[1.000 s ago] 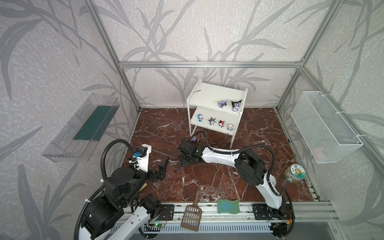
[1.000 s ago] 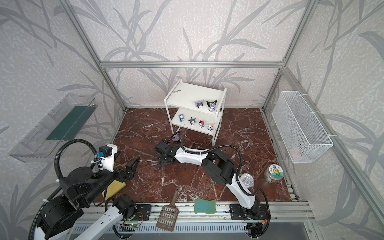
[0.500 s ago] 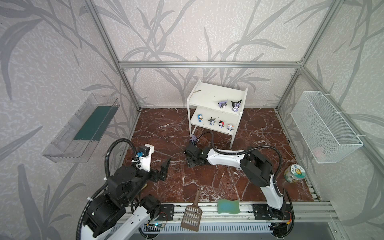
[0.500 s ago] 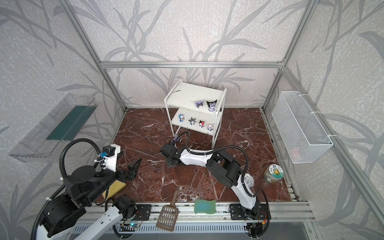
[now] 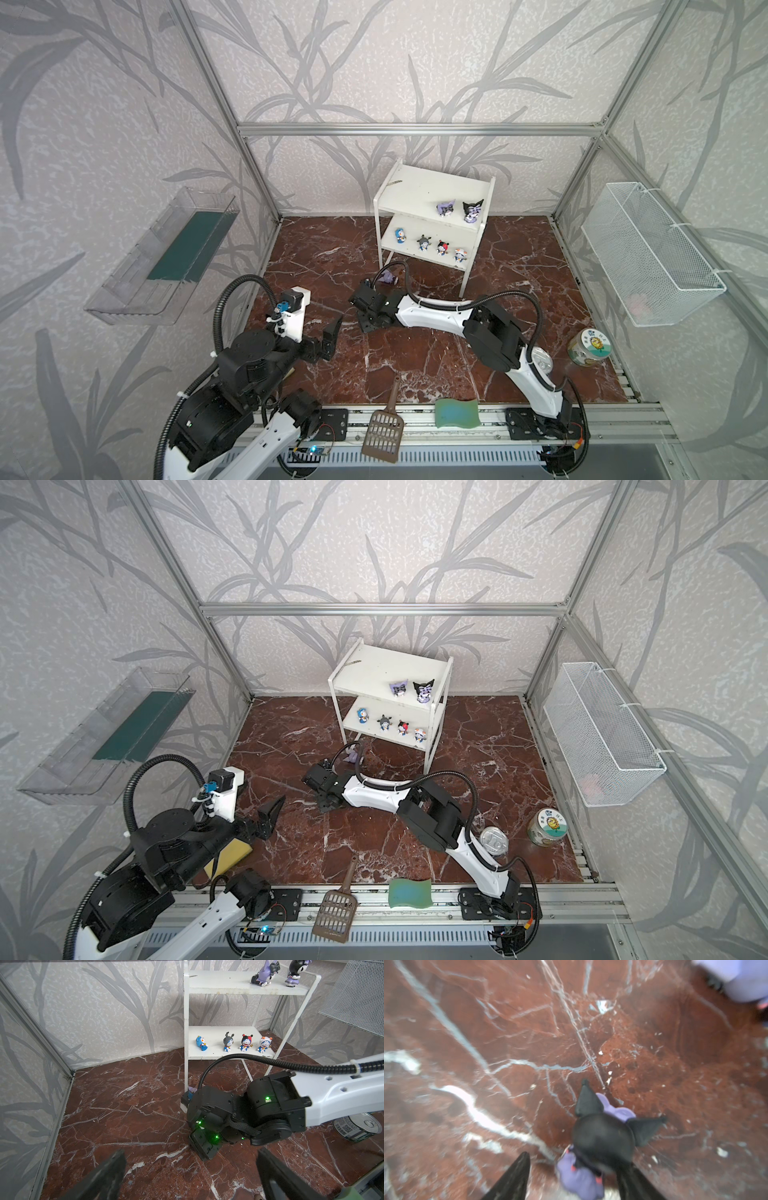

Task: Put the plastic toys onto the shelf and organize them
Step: 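Close the right gripper on the black-headed Kuromi figure and lift it, then carry the black Kuromi toward the left gripper while the left gripper approaches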

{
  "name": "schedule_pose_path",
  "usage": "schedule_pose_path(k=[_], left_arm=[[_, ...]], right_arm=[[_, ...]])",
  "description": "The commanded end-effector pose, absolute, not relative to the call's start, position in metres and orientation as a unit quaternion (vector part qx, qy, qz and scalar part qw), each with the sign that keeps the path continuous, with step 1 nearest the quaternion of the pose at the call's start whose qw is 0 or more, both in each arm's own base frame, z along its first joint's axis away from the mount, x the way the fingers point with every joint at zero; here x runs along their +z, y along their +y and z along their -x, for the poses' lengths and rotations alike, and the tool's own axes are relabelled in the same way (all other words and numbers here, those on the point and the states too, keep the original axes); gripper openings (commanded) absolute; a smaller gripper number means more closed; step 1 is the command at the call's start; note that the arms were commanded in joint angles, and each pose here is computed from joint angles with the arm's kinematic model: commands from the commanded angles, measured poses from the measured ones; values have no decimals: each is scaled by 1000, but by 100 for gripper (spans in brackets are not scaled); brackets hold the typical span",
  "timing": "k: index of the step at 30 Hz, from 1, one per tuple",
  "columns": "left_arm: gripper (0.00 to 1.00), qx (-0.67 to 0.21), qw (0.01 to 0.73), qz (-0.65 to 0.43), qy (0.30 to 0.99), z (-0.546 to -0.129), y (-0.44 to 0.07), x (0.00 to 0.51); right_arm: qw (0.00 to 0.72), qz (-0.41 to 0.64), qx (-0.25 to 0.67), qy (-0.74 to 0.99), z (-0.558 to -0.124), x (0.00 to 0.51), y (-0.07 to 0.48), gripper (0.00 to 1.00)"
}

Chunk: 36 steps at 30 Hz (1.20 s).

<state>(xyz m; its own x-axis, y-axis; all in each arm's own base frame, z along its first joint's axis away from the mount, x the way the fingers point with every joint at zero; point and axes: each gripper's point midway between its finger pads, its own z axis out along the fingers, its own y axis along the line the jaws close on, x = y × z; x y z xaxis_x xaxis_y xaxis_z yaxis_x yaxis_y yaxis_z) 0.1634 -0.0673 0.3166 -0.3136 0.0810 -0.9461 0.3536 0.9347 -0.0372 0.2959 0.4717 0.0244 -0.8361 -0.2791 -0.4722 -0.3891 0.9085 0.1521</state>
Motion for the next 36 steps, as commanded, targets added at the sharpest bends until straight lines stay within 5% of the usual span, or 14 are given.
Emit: schedule_pose_path(k=[1, 7, 11, 17, 24, 36], left_arm=[[99, -115, 574, -136, 799, -160, -63, 322], [99, -120, 570, -141, 801, -161, -67, 321], [99, -132, 563, -158, 800, -159, -74, 319], [99, -181, 542, -221, 791, -149, -101, 314], [99, -299, 492, -336, 746, -120, -152, 311], [93, -386, 452, -486, 640, -88, -200, 291]], right_arm=[[213, 172, 77, 959, -294, 9, 456, 53], [228, 198, 51, 952, -293, 13, 442, 33], [260, 246, 89, 930, -286, 39, 437, 28], [265, 295, 289, 871, -247, 95, 424, 27], [181, 337, 532, 755, -169, 172, 392, 26], [73, 356, 662, 655, -106, 212, 336, 24]])
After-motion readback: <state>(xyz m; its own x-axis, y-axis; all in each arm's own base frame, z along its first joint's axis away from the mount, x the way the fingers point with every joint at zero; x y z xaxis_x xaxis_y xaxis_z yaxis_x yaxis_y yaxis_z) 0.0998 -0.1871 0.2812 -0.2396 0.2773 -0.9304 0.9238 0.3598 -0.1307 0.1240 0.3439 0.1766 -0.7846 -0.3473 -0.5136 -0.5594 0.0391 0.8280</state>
